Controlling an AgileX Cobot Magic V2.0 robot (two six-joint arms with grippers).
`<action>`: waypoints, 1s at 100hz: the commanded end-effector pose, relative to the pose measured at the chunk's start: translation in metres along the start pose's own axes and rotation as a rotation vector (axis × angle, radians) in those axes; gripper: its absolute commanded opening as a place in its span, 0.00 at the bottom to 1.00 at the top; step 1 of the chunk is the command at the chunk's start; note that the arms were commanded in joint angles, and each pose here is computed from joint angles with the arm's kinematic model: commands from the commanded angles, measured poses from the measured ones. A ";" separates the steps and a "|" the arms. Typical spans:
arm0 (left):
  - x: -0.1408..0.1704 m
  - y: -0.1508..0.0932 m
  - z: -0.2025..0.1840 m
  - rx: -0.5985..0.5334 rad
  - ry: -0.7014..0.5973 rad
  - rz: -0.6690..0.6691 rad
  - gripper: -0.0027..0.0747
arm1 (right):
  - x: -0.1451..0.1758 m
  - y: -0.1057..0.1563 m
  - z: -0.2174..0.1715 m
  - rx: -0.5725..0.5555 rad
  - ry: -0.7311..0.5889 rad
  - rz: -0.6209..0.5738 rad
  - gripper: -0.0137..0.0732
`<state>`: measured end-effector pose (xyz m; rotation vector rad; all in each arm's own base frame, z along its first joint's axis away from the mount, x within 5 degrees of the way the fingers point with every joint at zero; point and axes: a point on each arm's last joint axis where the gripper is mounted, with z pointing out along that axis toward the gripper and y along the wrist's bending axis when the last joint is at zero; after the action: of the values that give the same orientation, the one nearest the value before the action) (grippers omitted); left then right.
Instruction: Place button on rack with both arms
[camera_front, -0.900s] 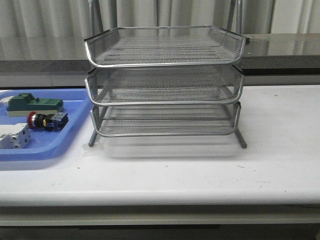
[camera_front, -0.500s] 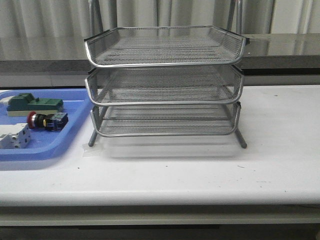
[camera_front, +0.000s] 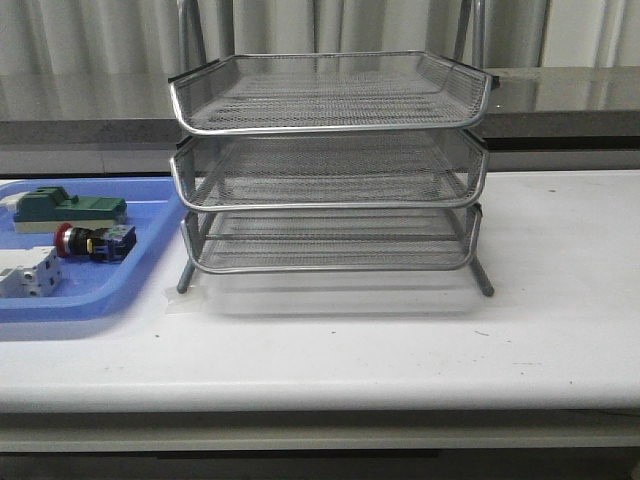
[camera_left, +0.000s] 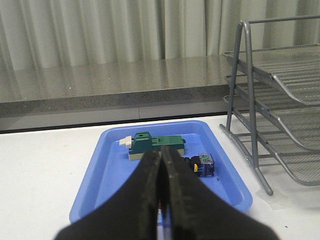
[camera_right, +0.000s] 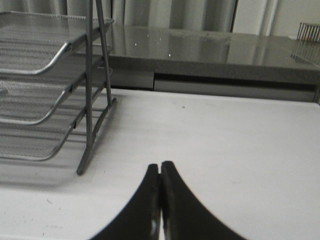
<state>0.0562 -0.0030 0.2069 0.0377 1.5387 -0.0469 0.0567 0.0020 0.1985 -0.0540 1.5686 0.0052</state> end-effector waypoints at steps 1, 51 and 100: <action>0.002 -0.001 -0.002 0.011 -0.080 -0.008 0.01 | -0.014 0.000 -0.002 0.004 -0.164 -0.010 0.09; 0.002 -0.001 -0.002 0.011 -0.080 -0.008 0.01 | -0.089 -0.003 0.014 0.006 0.136 0.016 0.09; 0.002 -0.001 -0.002 0.011 -0.080 -0.008 0.01 | -0.126 0.011 0.103 -0.084 0.497 0.396 0.09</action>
<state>0.0562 -0.0030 0.2069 0.0377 1.5387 -0.0469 0.1448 0.0176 0.3125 0.1188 2.1248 0.2938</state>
